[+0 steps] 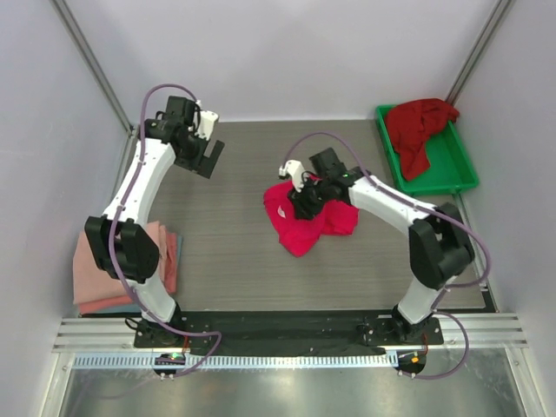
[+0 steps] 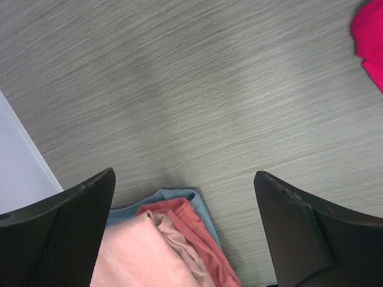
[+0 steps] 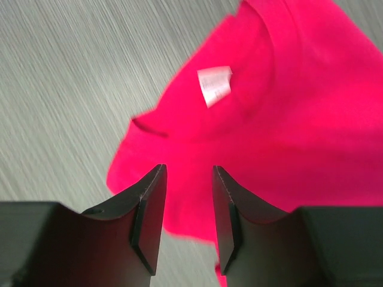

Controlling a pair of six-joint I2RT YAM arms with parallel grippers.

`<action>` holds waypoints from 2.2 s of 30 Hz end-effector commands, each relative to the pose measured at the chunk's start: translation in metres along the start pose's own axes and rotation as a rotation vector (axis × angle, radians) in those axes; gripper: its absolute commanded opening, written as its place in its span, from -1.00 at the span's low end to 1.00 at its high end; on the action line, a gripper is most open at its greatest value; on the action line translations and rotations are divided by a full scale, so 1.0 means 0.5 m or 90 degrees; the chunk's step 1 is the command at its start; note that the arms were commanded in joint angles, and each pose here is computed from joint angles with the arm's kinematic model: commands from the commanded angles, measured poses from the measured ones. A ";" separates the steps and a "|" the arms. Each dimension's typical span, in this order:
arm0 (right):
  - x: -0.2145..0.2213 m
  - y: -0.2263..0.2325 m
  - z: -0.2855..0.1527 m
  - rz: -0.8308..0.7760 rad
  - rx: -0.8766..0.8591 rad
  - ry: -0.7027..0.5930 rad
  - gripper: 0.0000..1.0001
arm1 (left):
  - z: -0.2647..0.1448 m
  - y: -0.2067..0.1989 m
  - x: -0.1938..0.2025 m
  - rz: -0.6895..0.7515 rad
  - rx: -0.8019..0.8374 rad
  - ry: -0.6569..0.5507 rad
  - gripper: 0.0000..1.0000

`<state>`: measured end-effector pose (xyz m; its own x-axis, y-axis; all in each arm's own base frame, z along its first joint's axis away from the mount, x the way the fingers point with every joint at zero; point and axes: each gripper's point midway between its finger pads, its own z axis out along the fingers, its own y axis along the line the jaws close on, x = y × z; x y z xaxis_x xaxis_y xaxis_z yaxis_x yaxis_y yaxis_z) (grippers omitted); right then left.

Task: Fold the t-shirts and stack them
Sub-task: Flatten the tshirt out

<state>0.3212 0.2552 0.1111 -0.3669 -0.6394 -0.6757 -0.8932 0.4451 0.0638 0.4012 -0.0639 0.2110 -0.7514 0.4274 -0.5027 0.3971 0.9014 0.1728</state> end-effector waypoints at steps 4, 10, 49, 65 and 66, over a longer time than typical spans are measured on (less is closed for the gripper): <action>-0.098 0.023 0.094 -0.047 -0.043 -0.031 -0.17 | -0.058 0.012 -0.014 -0.071 0.025 -0.069 0.96; -0.106 -0.011 0.151 -0.056 -0.006 0.007 -0.22 | -0.077 0.016 0.000 -0.087 0.025 -0.086 0.96; -0.022 -0.036 0.168 -0.062 0.058 0.134 -0.73 | -0.065 0.047 -0.012 -0.108 0.016 -0.091 0.96; -0.545 -0.085 -0.245 -0.312 0.305 -0.289 -0.97 | -0.051 0.067 -0.014 -0.112 -0.015 -0.084 0.96; -0.573 -0.087 -0.278 -0.325 0.330 -0.314 -0.98 | -0.054 0.070 -0.017 -0.112 -0.019 -0.087 0.96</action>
<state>0.4246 0.3379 0.2248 -0.0180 -0.7041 -0.7099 -0.8445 0.3908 -0.3662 0.3916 -0.0396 0.2239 -0.7707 0.2746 -0.5750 0.2885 0.9550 0.0692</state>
